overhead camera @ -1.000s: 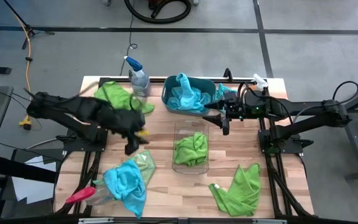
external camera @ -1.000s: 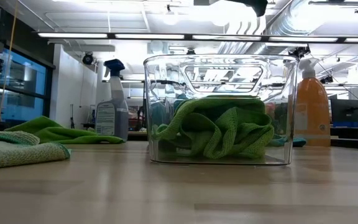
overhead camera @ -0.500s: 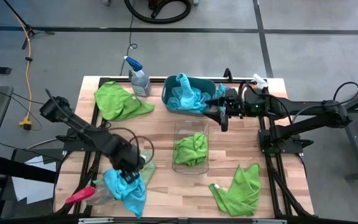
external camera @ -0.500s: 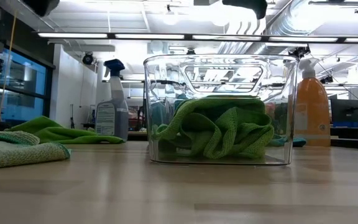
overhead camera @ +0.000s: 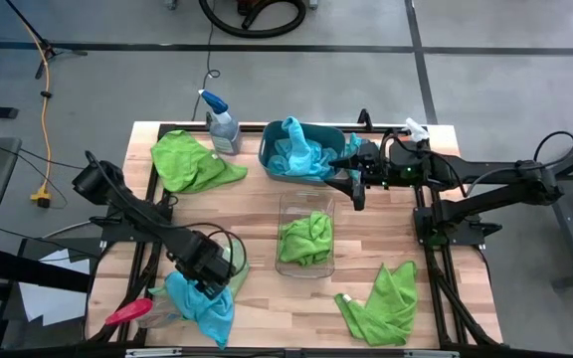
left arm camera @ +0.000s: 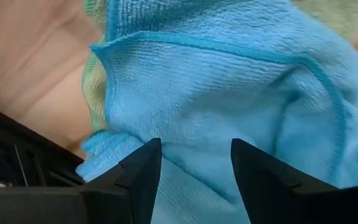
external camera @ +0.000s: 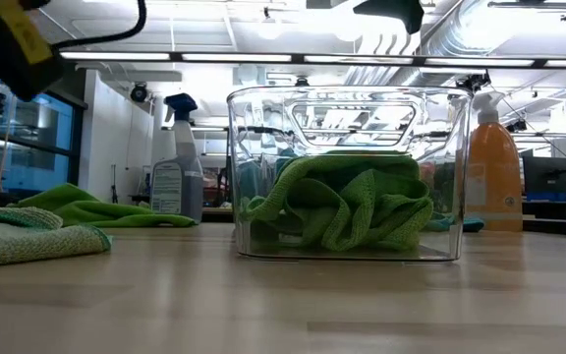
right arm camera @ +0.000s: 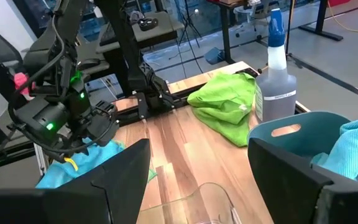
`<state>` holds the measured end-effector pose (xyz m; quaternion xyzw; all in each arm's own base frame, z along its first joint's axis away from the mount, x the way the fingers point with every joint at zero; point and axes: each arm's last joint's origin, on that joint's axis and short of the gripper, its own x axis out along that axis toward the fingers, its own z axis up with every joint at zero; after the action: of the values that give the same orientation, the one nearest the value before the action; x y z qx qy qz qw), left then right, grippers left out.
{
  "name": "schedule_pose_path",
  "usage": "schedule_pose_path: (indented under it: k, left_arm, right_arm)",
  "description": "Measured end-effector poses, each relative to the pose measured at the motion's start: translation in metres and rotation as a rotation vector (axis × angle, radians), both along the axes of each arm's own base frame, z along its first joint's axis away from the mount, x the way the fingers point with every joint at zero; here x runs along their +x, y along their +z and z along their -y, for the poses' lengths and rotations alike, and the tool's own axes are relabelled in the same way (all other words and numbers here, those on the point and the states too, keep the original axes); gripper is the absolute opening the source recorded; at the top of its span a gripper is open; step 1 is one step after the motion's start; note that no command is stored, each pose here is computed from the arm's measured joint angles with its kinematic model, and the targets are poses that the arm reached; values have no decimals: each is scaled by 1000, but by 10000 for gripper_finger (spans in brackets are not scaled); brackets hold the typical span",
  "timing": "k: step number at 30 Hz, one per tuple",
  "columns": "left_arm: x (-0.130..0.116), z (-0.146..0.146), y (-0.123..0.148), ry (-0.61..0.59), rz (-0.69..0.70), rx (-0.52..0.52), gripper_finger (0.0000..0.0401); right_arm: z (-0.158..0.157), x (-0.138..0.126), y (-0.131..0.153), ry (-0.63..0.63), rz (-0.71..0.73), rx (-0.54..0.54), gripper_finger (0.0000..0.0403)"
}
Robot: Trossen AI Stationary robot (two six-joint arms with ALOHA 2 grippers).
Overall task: Sort microfiber towel by color & place in baskets
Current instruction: Put the blue microfiber towel into the blue bin
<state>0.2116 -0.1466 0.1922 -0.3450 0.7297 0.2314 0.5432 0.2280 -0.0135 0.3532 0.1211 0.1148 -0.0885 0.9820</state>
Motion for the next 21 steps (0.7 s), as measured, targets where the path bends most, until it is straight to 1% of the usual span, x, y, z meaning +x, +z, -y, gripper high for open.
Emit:
schedule_pose_path:
  k: [3, 10, 13, 15, 16, 18, 19, 21]
  left_arm:
    - [-4, -3, -9, 17, -19, 15, 179]
    - [-6, -4, -22, 24, 2, 6, 179]
    - [-6, -5, -22, 3, 31, 44, 177]
    - [-6, -5, -22, -10, 45, 60, 168]
    - [-6, -5, -22, -18, 47, 59, 158]
    - [-6, -5, -22, -29, 51, 57, 125]
    - [-6, -5, -22, -38, 54, 55, 102]
    - [-6, -5, -22, -68, 63, 49, 44]
  right_arm:
    - [0, 0, 0, 0, -2, 0, 268]
    - [0, 0, -1, 0, -10, 0, 268]
    - [0, 0, -1, 0, -10, 1, 268]
    - [0, 0, -1, 0, -10, 0, 268]
    - [0, 0, -1, 0, -10, 1, 268]
    - [0, 0, -1, 0, -10, 0, 268]
    - [0, 0, -1, 0, -10, 0, 268]
    - [0, 0, -1, 0, -10, 0, 268]
